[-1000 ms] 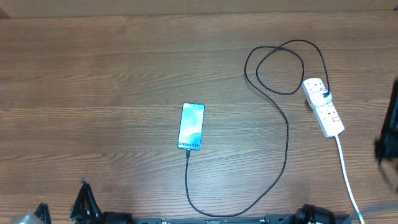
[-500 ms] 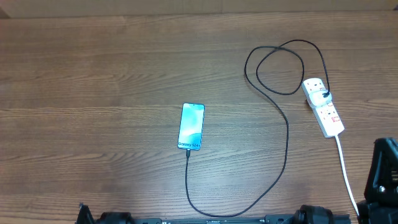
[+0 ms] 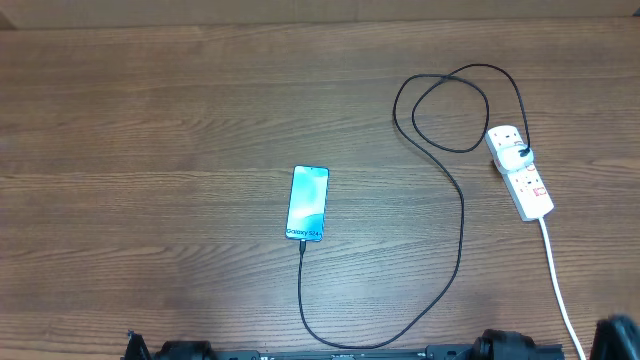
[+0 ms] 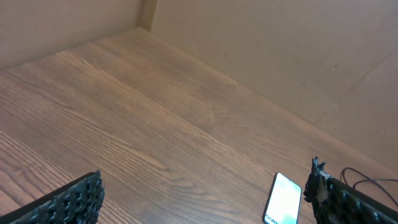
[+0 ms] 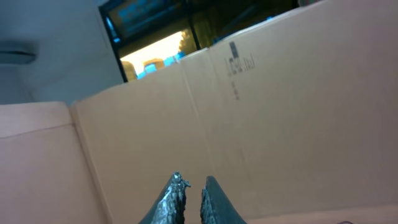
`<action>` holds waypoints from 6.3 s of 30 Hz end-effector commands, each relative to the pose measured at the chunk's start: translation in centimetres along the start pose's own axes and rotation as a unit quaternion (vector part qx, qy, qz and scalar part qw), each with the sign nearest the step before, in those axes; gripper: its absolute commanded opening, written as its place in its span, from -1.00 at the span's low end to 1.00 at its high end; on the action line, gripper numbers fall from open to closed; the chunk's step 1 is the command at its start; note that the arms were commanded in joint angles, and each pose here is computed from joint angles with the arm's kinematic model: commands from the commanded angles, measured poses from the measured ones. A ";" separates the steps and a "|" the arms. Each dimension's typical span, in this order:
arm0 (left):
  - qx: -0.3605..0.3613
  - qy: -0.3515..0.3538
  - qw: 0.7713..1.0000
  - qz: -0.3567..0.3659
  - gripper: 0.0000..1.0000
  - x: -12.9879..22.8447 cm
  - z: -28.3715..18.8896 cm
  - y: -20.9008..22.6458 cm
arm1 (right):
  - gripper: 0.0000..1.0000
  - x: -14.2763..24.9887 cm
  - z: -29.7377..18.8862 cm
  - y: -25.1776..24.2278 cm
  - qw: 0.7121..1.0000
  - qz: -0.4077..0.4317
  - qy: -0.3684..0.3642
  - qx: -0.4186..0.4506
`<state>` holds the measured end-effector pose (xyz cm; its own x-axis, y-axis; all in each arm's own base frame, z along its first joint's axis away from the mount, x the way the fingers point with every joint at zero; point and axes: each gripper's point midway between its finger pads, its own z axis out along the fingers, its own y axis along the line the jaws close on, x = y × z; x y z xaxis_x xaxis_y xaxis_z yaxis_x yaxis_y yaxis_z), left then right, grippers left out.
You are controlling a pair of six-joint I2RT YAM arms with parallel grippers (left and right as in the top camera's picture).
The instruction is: Plug charger to phone and switch on socket
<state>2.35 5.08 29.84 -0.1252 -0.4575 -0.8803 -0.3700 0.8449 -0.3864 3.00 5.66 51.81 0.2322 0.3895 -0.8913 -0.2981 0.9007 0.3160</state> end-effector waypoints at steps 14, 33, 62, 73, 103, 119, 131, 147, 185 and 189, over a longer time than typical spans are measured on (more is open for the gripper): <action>-0.007 -0.014 1.000 -0.013 0.99 -0.3 -0.4 0.3 | -0.69 -1.6 -10.8 4.1 0.990 -0.027 -0.094 -0.104; -0.007 -0.014 1.000 -0.013 1.00 -0.3 -0.4 0.3 | 1.00 -4.9 -16.6 6.0 0.972 -0.045 -0.179 -0.143; -0.007 -0.014 1.000 -0.013 0.99 -0.3 -0.4 0.3 | 1.00 7.7 6.3 -7.7 0.991 -0.008 -0.128 -0.044; -0.007 -0.014 1.000 -0.013 0.99 -0.3 -0.4 0.3 | 0.99 22.2 10.7 -16.0 0.999 0.029 0.011 0.044; -0.007 -0.014 1.000 -0.013 0.99 -0.3 -0.4 0.3 | 1.00 36.7 7.4 -22.8 0.968 0.060 0.186 0.157; -0.007 -0.014 1.000 -0.013 1.00 -0.3 -0.4 0.3 | 1.00 36.4 7.5 -22.7 0.970 0.059 0.180 0.154; -0.007 -0.014 1.000 -0.013 1.00 -0.3 -0.4 0.3 | 1.00 33.6 7.9 -22.0 0.982 0.048 0.122 0.137; -0.007 -0.014 1.000 -0.013 1.00 -0.3 -0.4 0.3 | 1.00 33.9 7.8 -22.0 0.981 0.050 0.129 0.139; -0.007 -0.014 1.000 -0.013 0.99 -0.3 -0.4 0.3 | 1.00 34.2 7.8 -21.8 0.980 -0.059 0.146 0.123; -0.007 -0.014 1.000 -0.013 0.99 -0.3 -0.4 0.3 | 0.99 34.2 7.8 -21.8 0.980 -0.059 0.146 0.123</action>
<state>2.35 5.08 29.82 -0.1259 -0.4575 -0.8802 -0.3703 0.8449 -0.3861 24.62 0.84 17.15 -0.0395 0.2493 -0.9676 -0.0427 0.9671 0.2509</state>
